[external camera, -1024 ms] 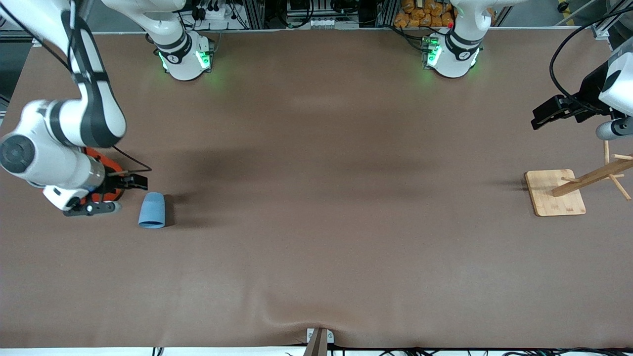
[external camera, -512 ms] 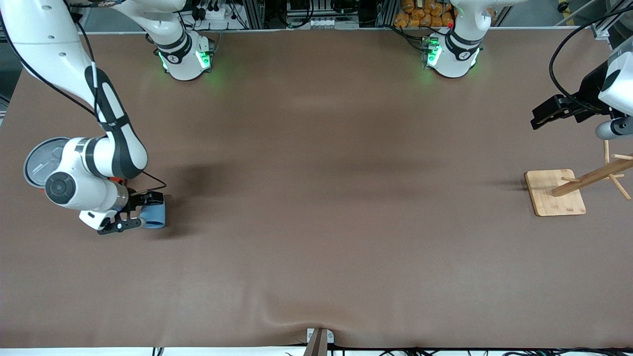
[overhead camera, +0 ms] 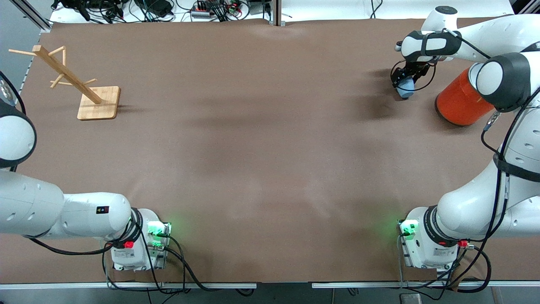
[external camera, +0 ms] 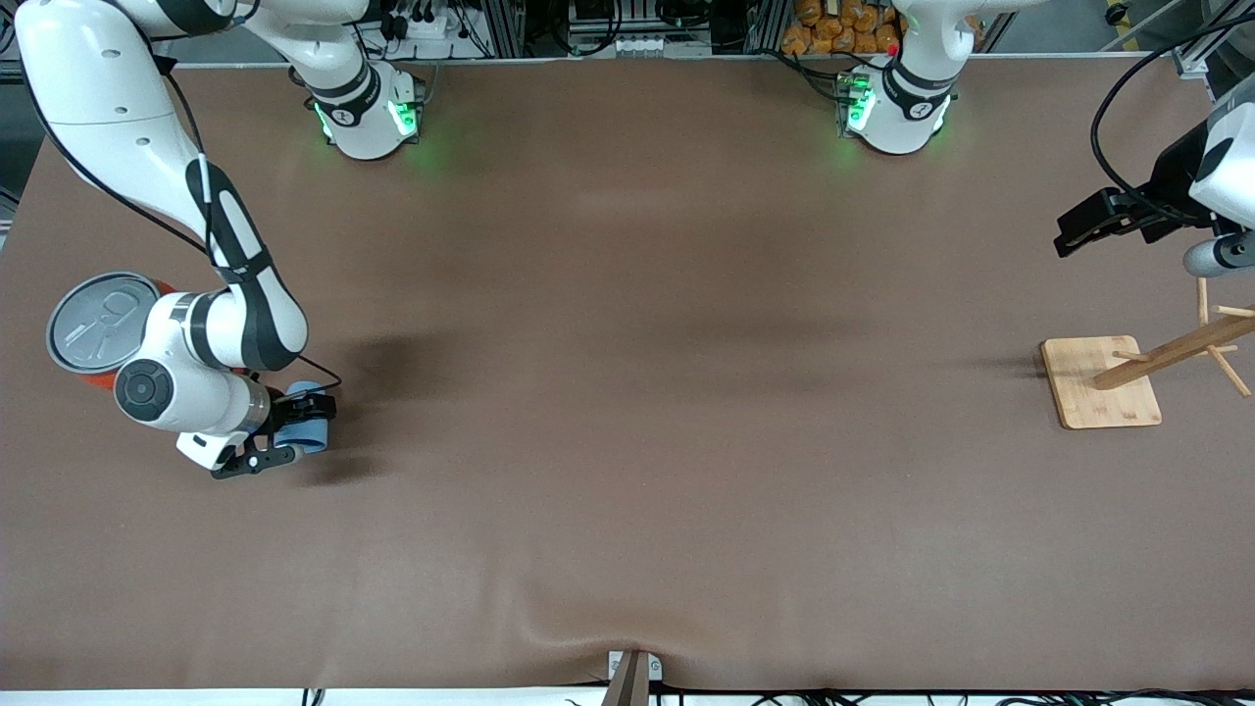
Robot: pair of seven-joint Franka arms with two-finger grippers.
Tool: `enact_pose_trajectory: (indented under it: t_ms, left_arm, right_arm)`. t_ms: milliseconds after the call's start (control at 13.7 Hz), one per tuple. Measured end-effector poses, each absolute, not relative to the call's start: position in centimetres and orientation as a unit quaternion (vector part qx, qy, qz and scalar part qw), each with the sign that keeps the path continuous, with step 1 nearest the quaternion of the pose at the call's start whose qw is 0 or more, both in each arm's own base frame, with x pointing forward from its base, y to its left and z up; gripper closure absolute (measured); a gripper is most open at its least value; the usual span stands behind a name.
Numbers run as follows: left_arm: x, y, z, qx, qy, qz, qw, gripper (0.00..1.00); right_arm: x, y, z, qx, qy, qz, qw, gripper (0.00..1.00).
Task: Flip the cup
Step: 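Close the right gripper on the blue cup and lift it, then carry the blue cup with the right gripper to the table middle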
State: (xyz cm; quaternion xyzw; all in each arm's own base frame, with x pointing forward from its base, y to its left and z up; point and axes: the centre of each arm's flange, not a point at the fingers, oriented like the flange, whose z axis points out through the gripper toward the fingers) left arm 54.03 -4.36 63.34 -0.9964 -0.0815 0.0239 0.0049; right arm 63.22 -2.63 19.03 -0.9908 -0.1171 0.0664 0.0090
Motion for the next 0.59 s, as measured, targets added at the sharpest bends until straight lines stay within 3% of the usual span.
enact_pose_trajectory:
  t_ms: [73, 366, 585]
  left_arm:
    - [54.0, -4.4, 63.3, -0.996, -0.081, 0.024, 0.005, 0.0]
    - [54.0, -4.3, 63.3, -0.996, -0.082, 0.024, 0.005, 0.0]
    - [54.0, -4.3, 63.3, -0.996, -0.082, 0.024, 0.005, 0.0]
  right_arm:
    - [63.3, -2.6, 19.2, -0.991, -0.117, 0.067, 0.009, 0.19]
    - [64.7, -1.1, 21.1, -0.988, -0.142, 0.065, 0.01, 0.19]
    - [67.0, 5.8, 27.2, -0.975, -0.205, 0.087, 0.012, 0.19]
